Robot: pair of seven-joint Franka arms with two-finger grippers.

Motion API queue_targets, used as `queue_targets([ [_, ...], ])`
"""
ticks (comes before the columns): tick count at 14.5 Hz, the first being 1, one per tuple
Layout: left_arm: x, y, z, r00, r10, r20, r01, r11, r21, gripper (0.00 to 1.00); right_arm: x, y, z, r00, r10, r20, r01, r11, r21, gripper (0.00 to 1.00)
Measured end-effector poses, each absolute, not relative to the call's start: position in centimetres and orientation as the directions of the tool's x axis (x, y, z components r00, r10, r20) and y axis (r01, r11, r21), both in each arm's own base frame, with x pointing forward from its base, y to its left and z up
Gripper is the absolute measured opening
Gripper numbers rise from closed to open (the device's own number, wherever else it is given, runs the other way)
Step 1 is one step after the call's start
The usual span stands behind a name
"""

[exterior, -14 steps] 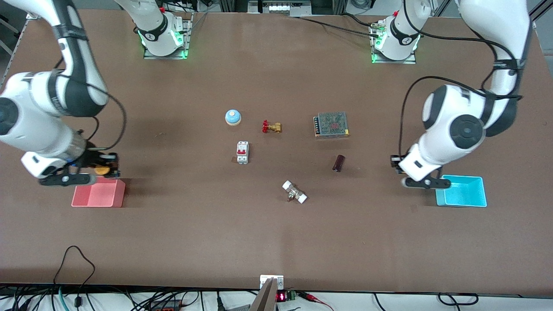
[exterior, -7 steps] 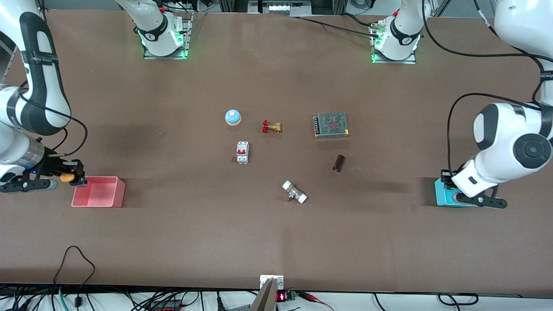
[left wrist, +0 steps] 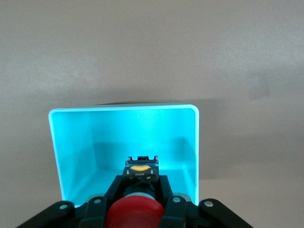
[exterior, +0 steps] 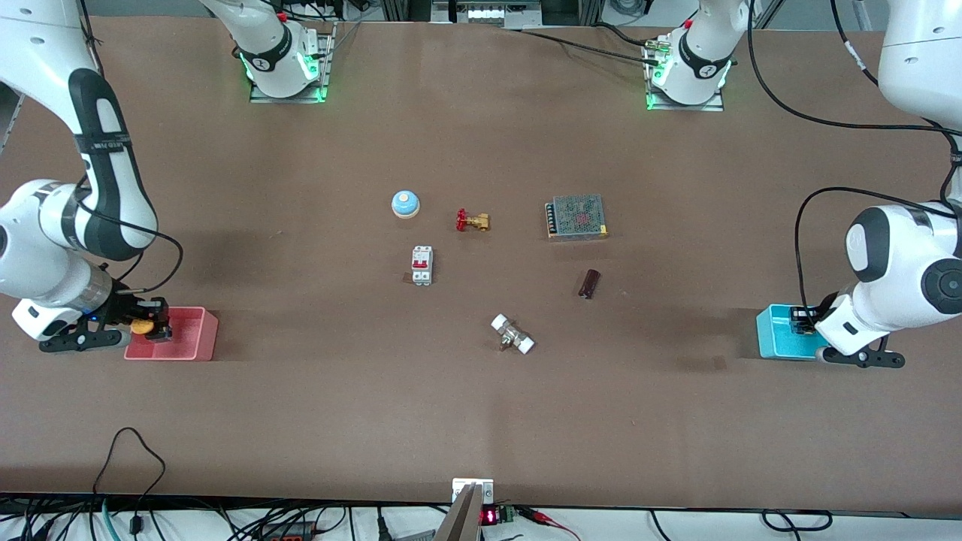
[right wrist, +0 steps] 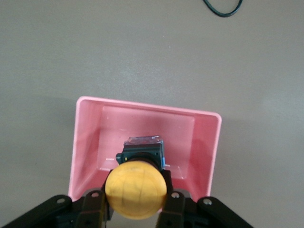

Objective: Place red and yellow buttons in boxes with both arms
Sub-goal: 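Lower yellow button into pink box while the left gripper lowers red into cyan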

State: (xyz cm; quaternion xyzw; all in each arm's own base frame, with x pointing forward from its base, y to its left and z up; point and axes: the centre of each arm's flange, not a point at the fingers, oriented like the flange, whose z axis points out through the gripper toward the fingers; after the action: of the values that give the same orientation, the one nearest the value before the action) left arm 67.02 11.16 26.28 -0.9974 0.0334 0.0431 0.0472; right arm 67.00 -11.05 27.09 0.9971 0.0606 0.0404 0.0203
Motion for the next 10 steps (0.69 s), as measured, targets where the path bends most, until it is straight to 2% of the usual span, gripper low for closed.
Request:
queue_targets([
  [4, 66.9, 13.0, 24.4, 0.996, -0.037, -0.08, -0.043, -0.996, -0.081, 0.34, 66.8, -11.7, 24.9, 0.996, 0.058, 0.072, 0.059, -0.998, -0.012, 0.4],
  [10, 66.9, 13.4, 22.6, 0.998, -0.021, -0.061, -0.023, -0.999, -0.032, 0.34, 66.6, -11.8, 23.4, 0.997, 0.054, 0.051, 0.055, -0.998, -0.018, 0.4],
])
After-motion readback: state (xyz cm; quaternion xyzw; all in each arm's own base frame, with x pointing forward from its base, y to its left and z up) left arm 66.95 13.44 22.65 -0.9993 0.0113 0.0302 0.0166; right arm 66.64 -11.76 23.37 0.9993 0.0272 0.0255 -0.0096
